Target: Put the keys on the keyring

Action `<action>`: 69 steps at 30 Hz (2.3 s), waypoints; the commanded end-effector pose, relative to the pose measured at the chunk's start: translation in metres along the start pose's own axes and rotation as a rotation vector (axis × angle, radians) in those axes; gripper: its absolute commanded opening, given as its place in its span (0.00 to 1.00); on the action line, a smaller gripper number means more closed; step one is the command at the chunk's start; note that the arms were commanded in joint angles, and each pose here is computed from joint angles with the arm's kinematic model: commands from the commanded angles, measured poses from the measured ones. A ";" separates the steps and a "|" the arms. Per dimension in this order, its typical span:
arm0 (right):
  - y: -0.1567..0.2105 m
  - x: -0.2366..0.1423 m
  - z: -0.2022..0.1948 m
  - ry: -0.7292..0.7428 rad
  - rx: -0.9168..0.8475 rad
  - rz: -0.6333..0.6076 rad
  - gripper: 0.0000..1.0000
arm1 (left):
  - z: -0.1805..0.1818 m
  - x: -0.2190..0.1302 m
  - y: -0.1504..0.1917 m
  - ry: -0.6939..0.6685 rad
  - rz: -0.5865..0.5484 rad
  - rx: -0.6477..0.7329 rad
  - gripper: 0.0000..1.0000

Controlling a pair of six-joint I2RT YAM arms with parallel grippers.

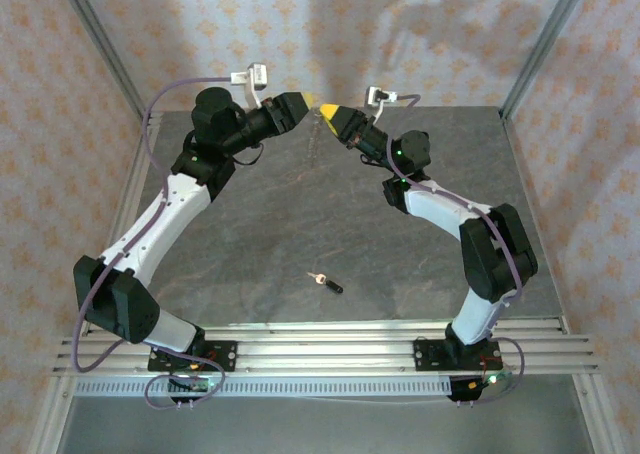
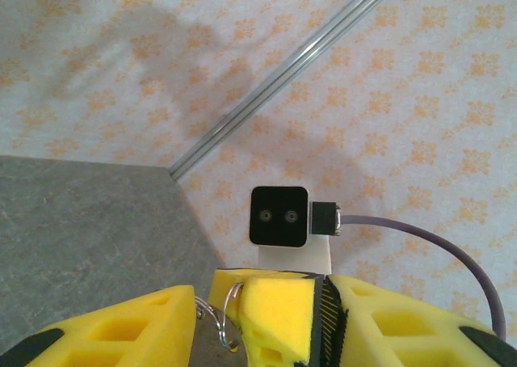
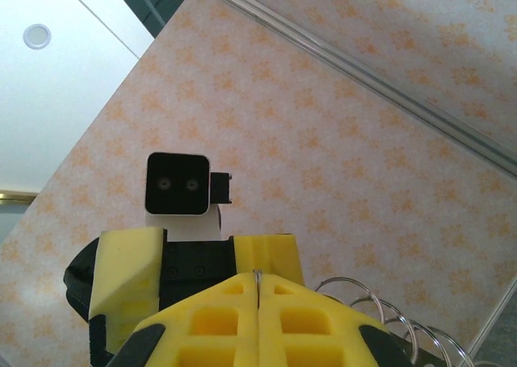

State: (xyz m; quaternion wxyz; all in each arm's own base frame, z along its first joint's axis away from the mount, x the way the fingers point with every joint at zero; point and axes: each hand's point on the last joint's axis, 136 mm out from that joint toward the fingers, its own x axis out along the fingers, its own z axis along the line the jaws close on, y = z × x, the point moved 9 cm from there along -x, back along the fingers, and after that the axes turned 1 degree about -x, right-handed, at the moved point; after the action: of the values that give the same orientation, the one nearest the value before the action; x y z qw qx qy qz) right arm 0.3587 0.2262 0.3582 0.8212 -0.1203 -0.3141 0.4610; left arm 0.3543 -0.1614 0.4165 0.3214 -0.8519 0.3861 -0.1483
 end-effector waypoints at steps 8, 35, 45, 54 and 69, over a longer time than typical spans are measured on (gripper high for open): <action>-0.003 0.000 0.018 -0.078 -0.046 -0.030 0.00 | 0.000 0.004 0.002 0.046 0.021 -0.001 0.41; 0.002 0.003 0.015 -0.071 -0.036 -0.022 0.00 | -0.003 0.016 0.016 0.057 0.081 0.017 0.19; -0.001 0.003 0.015 -0.051 -0.026 -0.029 0.03 | -0.006 0.018 0.028 0.011 0.143 0.079 0.00; -0.030 -0.052 0.021 0.166 -0.052 -0.095 0.49 | -0.004 0.016 0.027 0.014 0.205 0.156 0.00; -0.035 -0.071 0.059 0.246 -0.192 0.099 0.52 | -0.019 0.030 0.016 0.173 0.380 0.291 0.00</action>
State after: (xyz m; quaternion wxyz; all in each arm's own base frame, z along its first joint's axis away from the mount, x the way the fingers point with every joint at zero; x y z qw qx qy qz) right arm 0.3234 0.1397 0.3752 0.8421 -0.2542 -0.2079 0.4278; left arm 0.3577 -0.2002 0.4105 0.4295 -0.7151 0.5208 -0.1816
